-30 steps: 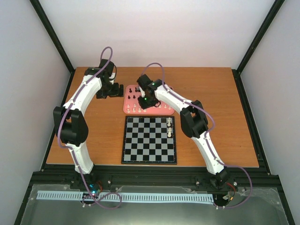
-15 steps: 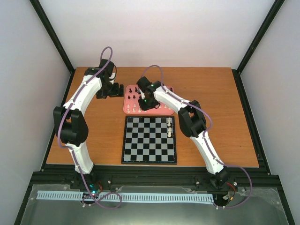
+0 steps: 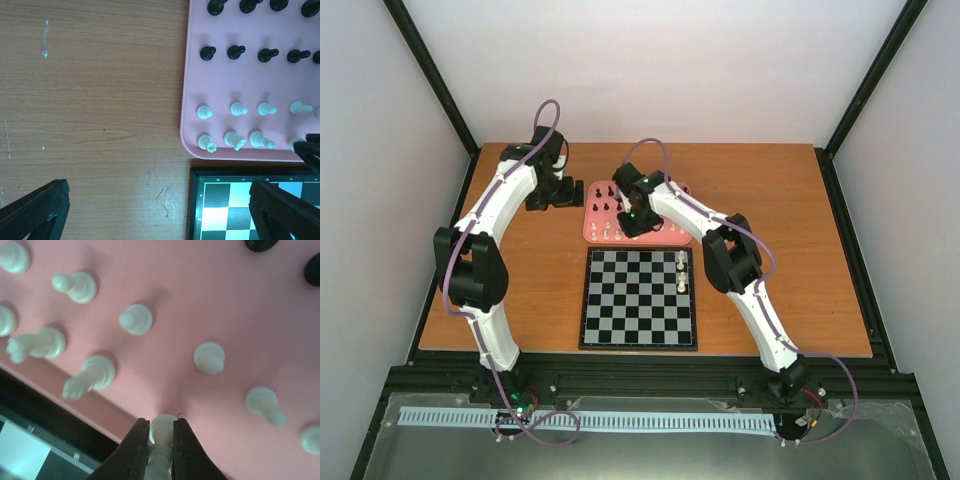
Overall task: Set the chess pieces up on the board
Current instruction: Pick up the chess piece from the storage box, then place the chess piece on the chessboard.
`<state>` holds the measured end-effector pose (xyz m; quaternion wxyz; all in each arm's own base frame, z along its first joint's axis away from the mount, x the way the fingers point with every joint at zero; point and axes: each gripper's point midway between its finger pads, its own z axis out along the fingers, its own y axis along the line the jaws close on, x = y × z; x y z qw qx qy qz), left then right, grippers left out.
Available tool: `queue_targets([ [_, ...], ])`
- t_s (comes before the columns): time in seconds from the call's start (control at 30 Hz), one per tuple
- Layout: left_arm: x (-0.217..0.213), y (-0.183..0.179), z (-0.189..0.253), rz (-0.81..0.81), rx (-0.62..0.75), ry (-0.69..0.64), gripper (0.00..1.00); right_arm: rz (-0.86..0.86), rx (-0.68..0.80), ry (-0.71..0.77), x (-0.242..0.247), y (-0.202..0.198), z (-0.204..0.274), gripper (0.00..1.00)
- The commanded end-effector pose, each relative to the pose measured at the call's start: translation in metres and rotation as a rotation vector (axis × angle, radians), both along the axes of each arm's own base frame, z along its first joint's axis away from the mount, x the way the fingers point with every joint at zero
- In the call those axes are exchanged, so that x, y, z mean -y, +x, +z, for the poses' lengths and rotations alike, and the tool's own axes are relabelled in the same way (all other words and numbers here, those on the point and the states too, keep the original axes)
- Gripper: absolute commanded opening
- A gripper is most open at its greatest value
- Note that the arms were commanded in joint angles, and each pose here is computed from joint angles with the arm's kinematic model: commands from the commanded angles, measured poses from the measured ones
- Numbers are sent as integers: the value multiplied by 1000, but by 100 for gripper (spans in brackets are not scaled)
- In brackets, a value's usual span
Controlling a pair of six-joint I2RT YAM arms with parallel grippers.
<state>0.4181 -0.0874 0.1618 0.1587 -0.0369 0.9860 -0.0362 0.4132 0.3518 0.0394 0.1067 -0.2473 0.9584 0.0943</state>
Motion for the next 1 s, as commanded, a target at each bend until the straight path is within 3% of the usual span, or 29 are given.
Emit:
queue_targets([
  [0.0, 0, 2, 20, 10, 43, -8, 100, 28, 65, 34, 7, -8, 72, 3],
  [0.2, -1, 1, 20, 10, 47, -8, 100, 32, 70, 39, 36, -44, 118, 3],
  [0.4, -1, 3, 21, 9, 48, -4, 100, -22, 42, 15, 84, -99, 106, 3],
  [0.8, -14, 12, 25, 13, 78, 81, 100, -168, 26, 26, 144, -166, 85, 3],
  [0.97, -10, 7, 25, 10, 89, 52, 100, -265, 56, 34, 161, -178, 89, 3],
])
